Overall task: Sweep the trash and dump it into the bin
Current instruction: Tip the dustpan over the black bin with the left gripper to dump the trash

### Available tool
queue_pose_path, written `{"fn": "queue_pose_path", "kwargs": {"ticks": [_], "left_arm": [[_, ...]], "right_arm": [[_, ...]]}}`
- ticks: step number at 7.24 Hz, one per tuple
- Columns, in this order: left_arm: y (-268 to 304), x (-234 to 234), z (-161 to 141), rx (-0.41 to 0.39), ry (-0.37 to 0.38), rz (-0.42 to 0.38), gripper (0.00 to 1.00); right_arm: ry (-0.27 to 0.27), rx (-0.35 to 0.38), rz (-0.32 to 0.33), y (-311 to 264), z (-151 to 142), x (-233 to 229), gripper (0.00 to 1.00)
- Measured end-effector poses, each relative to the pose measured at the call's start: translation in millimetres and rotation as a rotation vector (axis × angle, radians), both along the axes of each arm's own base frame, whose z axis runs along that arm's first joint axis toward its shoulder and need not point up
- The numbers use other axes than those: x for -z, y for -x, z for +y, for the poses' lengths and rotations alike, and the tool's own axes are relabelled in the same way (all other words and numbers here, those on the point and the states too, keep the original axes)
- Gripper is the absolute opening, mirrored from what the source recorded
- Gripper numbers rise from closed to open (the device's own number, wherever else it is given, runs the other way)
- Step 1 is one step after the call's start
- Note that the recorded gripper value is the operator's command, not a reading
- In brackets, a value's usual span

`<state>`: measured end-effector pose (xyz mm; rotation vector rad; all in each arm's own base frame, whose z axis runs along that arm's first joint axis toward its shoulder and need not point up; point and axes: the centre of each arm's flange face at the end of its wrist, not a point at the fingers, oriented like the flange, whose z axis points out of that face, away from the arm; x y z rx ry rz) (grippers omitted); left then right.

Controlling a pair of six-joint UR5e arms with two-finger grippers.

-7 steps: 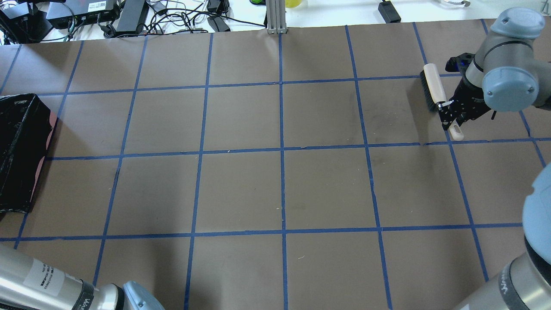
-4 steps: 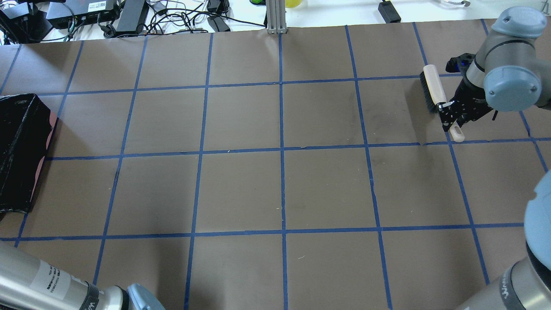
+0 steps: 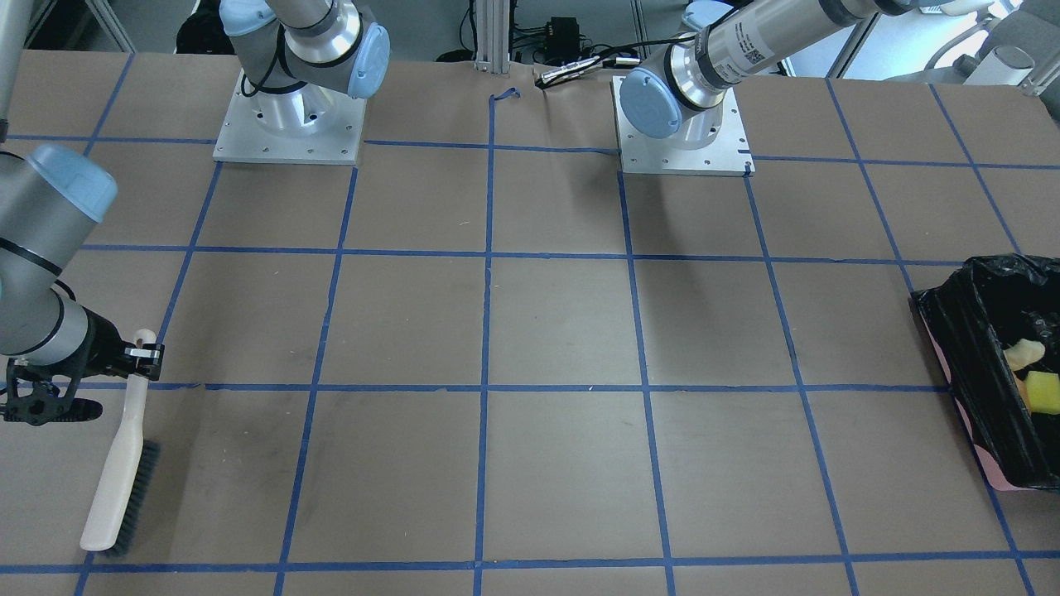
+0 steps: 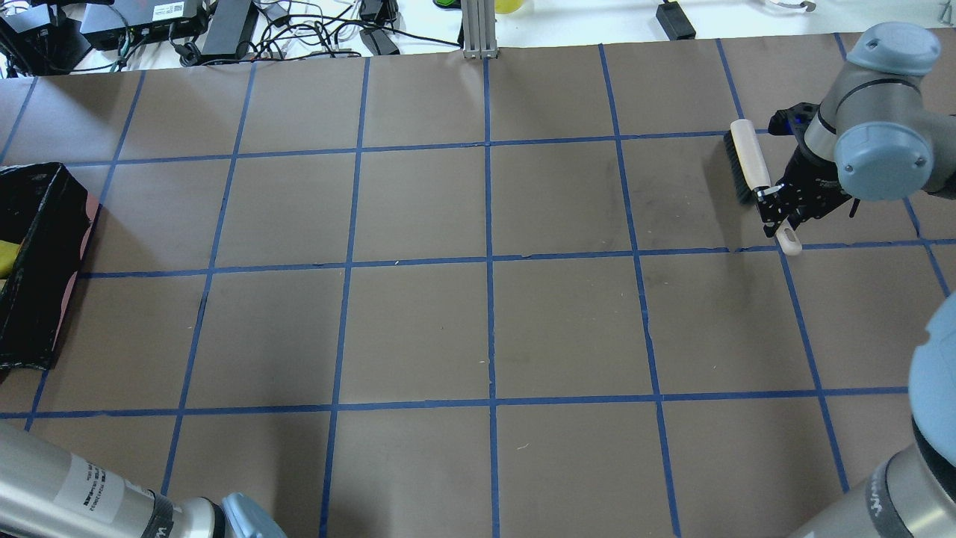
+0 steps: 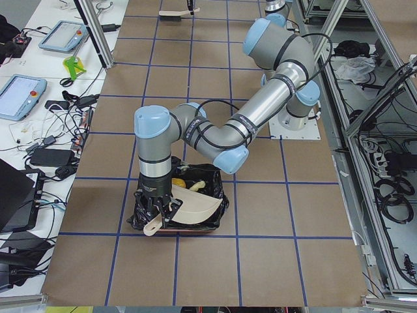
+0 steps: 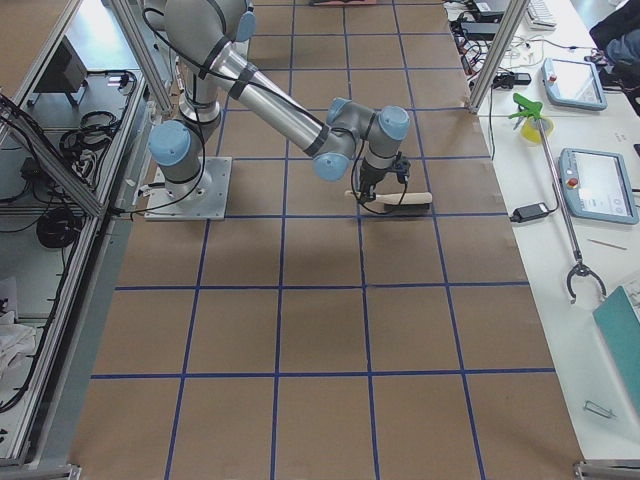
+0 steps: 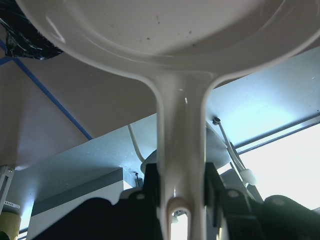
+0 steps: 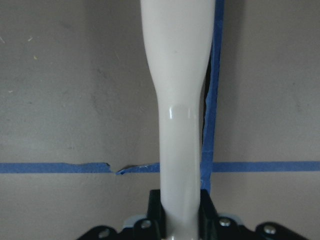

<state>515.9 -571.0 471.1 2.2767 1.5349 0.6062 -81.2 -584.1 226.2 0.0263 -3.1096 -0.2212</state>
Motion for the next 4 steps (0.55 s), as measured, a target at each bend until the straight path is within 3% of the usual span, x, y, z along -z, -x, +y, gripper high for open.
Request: {"fn": "queue_pose_path", "kwargs": {"ticks": [2, 4], "left_arm": [[3, -4, -1, 0.006, 0.009, 0.030, 0.00], [22, -12, 0, -0.056, 0.034, 0.194, 0.00]], "right_arm": [[0.009, 0.000, 0.011, 1, -1, -4, 1.00], [0.032, 0.001, 0.023, 1, -1, -20, 1.00]]}}
